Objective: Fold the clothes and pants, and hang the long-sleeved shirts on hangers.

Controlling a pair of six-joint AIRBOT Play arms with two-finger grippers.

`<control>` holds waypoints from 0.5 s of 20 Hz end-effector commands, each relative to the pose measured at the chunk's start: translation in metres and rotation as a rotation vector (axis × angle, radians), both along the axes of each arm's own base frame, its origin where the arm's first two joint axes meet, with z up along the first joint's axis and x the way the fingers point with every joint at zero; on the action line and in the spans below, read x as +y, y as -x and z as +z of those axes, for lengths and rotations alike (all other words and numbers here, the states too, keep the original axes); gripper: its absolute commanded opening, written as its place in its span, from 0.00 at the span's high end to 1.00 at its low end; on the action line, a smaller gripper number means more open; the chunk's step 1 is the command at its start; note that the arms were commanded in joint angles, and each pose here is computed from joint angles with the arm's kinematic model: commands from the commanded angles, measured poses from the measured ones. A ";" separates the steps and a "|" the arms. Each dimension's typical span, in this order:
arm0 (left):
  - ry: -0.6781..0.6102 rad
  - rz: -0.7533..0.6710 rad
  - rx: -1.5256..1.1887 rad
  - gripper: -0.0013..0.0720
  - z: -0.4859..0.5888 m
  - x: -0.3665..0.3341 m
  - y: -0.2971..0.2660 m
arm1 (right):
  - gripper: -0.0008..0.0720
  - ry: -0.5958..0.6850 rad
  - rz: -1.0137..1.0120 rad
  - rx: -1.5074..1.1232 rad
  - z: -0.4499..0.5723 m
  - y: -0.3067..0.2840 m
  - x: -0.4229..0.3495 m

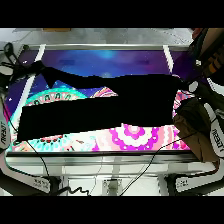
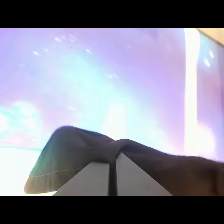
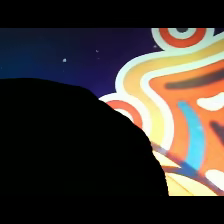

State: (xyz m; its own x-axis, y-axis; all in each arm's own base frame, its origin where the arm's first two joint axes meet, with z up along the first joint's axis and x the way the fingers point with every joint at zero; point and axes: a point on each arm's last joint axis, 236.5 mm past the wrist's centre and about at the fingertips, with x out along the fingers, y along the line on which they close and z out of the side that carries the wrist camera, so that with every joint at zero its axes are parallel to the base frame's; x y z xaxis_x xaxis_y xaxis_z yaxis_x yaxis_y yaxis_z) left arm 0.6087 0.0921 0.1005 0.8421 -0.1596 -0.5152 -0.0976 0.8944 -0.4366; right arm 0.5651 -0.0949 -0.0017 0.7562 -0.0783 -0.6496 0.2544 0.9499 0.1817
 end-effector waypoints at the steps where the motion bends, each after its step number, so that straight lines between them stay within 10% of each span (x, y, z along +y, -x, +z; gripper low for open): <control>1: -0.012 0.087 -0.028 0.96 0.009 0.046 0.006 | 0.96 -0.029 -0.027 0.019 -0.036 -0.007 -0.004; 10: -0.014 0.211 -0.047 0.96 0.013 0.111 0.021 | 0.96 -0.011 -0.085 -0.151 -0.023 -0.035 -0.019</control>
